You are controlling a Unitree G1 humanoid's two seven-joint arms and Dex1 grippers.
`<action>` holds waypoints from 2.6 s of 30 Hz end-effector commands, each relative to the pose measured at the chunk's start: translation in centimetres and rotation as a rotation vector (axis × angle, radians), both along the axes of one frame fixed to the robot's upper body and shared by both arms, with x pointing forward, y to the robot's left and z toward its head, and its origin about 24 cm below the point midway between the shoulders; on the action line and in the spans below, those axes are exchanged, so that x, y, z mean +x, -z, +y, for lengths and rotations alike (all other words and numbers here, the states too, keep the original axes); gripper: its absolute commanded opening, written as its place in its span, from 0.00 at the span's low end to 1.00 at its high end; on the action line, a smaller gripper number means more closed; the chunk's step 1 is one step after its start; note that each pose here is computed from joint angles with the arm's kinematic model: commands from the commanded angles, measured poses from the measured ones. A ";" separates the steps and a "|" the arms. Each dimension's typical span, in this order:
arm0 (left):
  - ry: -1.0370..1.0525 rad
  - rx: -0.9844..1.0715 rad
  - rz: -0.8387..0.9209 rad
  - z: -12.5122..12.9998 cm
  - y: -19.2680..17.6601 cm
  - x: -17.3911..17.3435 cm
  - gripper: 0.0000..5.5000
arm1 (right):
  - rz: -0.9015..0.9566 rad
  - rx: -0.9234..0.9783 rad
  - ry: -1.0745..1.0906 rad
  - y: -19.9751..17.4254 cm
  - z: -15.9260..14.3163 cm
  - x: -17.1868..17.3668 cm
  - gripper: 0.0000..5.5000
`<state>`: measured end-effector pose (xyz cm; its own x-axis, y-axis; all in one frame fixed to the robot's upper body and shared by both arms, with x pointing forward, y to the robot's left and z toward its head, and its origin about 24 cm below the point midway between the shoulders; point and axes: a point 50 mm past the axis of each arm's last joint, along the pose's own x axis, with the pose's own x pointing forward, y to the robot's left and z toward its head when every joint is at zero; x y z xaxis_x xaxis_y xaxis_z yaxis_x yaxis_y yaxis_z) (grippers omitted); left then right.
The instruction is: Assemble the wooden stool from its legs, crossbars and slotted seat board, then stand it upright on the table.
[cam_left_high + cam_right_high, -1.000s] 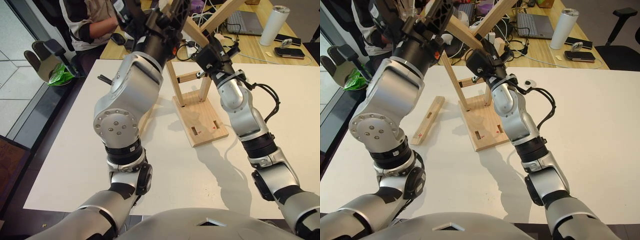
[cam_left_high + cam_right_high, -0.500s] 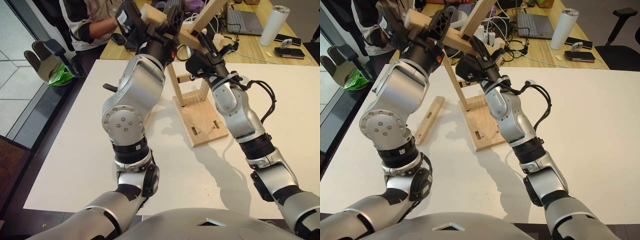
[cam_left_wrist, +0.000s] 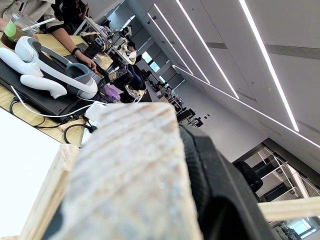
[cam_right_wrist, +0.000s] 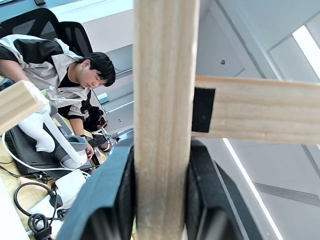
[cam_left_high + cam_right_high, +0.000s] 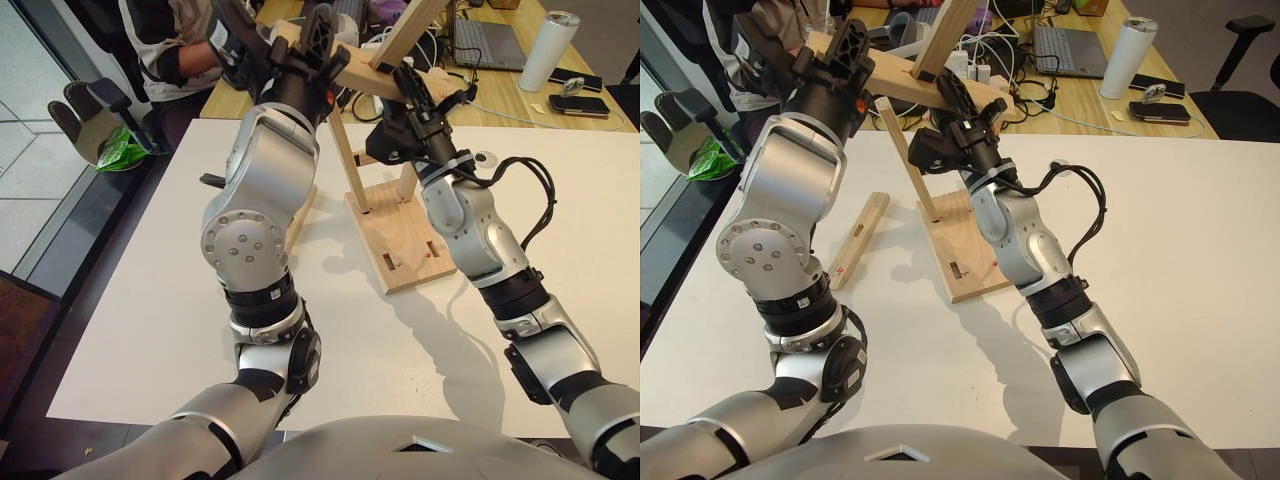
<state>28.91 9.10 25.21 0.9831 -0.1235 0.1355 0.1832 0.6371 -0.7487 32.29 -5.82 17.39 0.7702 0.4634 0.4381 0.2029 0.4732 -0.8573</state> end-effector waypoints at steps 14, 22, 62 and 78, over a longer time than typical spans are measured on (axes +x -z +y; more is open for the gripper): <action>0.016 -0.088 0.007 -0.8 -0.7 0.0 0.19 | 0.094 -0.001 0.005 1.7 -0.2 0.2 0.48; -0.086 -0.010 -0.063 2.6 -1.7 0.8 0.19 | 0.427 0.121 -0.170 3.9 -2.7 -4.7 0.73; 0.189 0.656 -0.071 5.2 1.4 -0.9 0.19 | 1.343 0.042 -0.284 11.2 -1.8 -6.6 0.92; 0.067 0.760 0.148 4.6 5.3 -0.4 0.19 | 1.763 0.847 -0.029 13.0 -5.8 -5.8 0.92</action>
<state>28.45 13.38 19.42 0.9659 -0.2036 -0.1598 0.1835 0.9741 -0.1318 27.32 -12.95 4.49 0.5711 0.5480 -0.6112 -0.4805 0.8268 0.2924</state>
